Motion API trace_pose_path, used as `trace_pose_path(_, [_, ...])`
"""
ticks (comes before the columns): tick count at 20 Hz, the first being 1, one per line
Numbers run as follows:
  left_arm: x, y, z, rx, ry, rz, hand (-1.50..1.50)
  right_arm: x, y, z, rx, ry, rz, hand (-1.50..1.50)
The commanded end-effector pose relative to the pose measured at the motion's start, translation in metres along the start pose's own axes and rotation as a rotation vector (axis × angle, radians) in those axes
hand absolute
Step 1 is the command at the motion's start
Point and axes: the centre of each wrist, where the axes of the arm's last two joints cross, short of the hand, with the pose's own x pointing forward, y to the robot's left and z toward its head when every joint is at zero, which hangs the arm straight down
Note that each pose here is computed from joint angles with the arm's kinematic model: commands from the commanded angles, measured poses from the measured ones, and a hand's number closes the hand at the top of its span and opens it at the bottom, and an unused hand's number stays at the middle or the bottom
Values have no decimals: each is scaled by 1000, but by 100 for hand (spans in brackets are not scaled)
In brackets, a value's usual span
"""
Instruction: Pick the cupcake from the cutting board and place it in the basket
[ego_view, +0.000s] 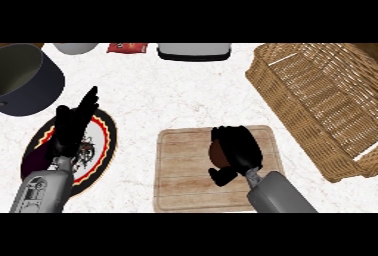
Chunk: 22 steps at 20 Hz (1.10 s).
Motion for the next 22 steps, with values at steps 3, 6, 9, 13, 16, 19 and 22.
trace_pose_path(3, [-1,3,10,-8,7,0,0,22,-5,-8,68,-128,175,150])
trace_pose_path(6, [-1,-6,-3,30,11,-3,0,35,-28,14,-14,-160,48,150])
trace_pose_path(9, [-2,13,6,34,9,10,0,57,-43,31,-20,-153,-180,150])
trace_pose_path(13, [-8,7,6,33,33,12,0,44,-108,38,-148,-238,-335,150])
trace_pose_path(16, [-6,15,3,39,32,11,0,49,-132,69,-232,-231,-548,150])
trace_pose_path(19, [-3,4,4,37,7,-4,0,48,-180,89,-319,-248,-595,150])
trace_pose_path(22, [-12,-8,11,22,12,4,0,45,-213,111,-363,-204,-587,150])
